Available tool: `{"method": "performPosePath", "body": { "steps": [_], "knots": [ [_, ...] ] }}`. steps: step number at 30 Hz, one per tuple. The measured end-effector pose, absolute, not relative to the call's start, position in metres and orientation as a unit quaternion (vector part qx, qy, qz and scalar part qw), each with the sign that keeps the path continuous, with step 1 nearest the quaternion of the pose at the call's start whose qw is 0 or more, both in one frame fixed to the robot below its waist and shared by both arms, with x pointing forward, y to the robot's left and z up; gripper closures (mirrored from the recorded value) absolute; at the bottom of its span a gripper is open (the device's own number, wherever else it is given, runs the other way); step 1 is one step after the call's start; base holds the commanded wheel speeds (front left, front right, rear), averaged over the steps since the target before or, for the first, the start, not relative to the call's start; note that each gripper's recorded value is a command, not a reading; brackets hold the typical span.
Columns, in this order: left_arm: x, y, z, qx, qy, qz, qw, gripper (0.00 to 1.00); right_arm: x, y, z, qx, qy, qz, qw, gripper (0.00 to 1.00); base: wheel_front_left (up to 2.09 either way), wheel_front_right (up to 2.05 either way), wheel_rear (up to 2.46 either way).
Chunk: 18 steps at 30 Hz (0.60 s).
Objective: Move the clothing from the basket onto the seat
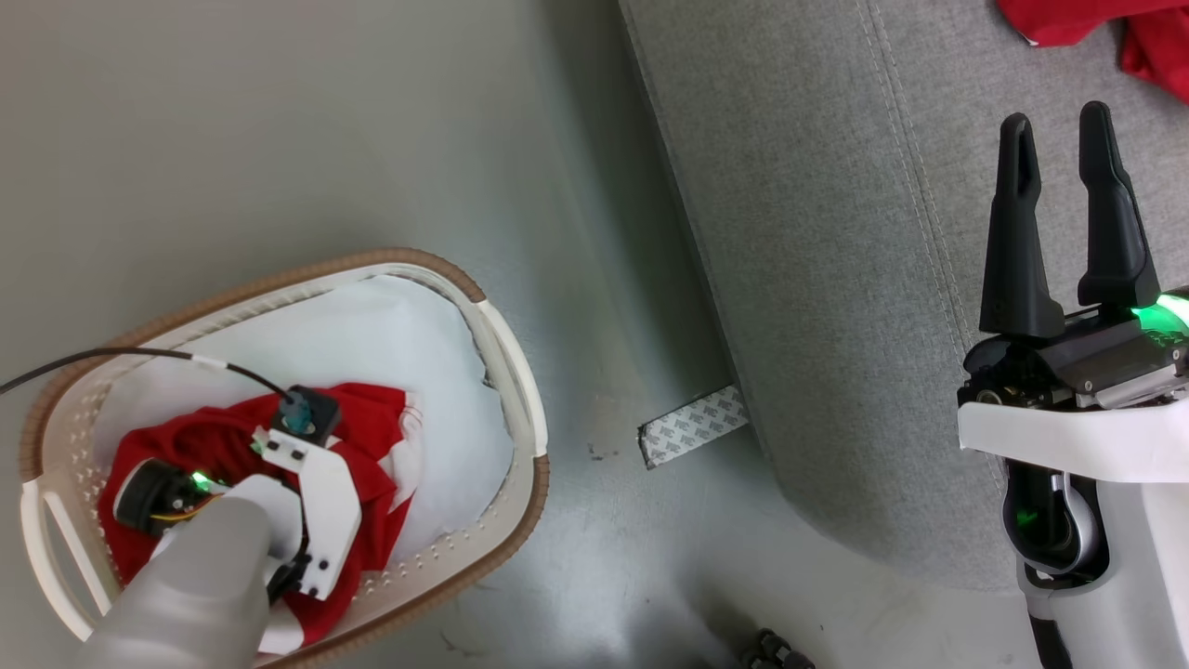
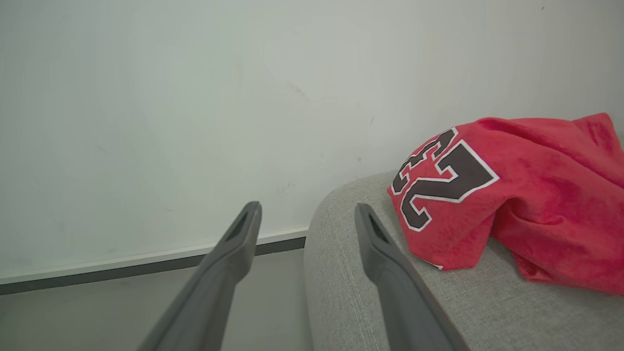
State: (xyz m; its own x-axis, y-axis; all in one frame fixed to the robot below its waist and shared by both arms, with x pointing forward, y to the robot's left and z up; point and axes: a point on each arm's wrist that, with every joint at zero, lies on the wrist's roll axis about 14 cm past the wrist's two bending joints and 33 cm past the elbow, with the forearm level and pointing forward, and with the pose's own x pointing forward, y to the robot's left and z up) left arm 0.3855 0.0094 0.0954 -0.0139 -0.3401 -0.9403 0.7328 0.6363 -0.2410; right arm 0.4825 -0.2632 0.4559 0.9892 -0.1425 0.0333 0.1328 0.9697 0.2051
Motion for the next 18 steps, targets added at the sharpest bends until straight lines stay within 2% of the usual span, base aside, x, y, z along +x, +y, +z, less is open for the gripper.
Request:
{"method": "performPosePath", "body": {
  "steps": [1, 2, 3, 4, 11, 18],
  "knots": [
    [0.386, 0.009, 0.094, 0.167, 0.593, -0.395, 0.682, 0.00, 0.482, -0.264, 0.455, 0.101, -0.023, -0.070, 0.992, 0.00, 0.00, 0.00, 0.00],
    [0.387, 0.009, 0.094, 0.167, 0.593, -0.395, 0.682, 0.29, 0.482, -0.264, 0.454, 0.101, -0.022, -0.071, 0.992, 0.00, 0.00, 0.00, 0.00],
    [0.388, 0.007, 0.093, 0.167, 0.591, -0.396, 0.683, 0.83, 0.482, -0.265, 0.454, 0.101, -0.021, -0.072, 0.992, 0.00, 0.00, 0.00, 0.00],
    [0.389, 0.006, 0.094, 0.165, 0.587, -0.397, 0.686, 1.00, 0.481, -0.265, 0.454, 0.101, -0.021, -0.073, 0.992, 0.00, 0.00, 0.00, 0.00],
    [0.401, -0.003, 0.113, 0.146, 0.555, -0.397, 0.717, 1.00, 0.478, -0.265, 0.464, 0.103, -0.029, -0.072, 0.992, 0.00, 0.00, 0.00, 0.00],
    [0.391, -0.025, 0.160, 0.111, 0.512, -0.407, 0.748, 1.00, 0.467, -0.262, 0.496, 0.096, -0.060, -0.067, 0.991, 0.00, 0.00, 0.00, 0.00]
  ]
}}
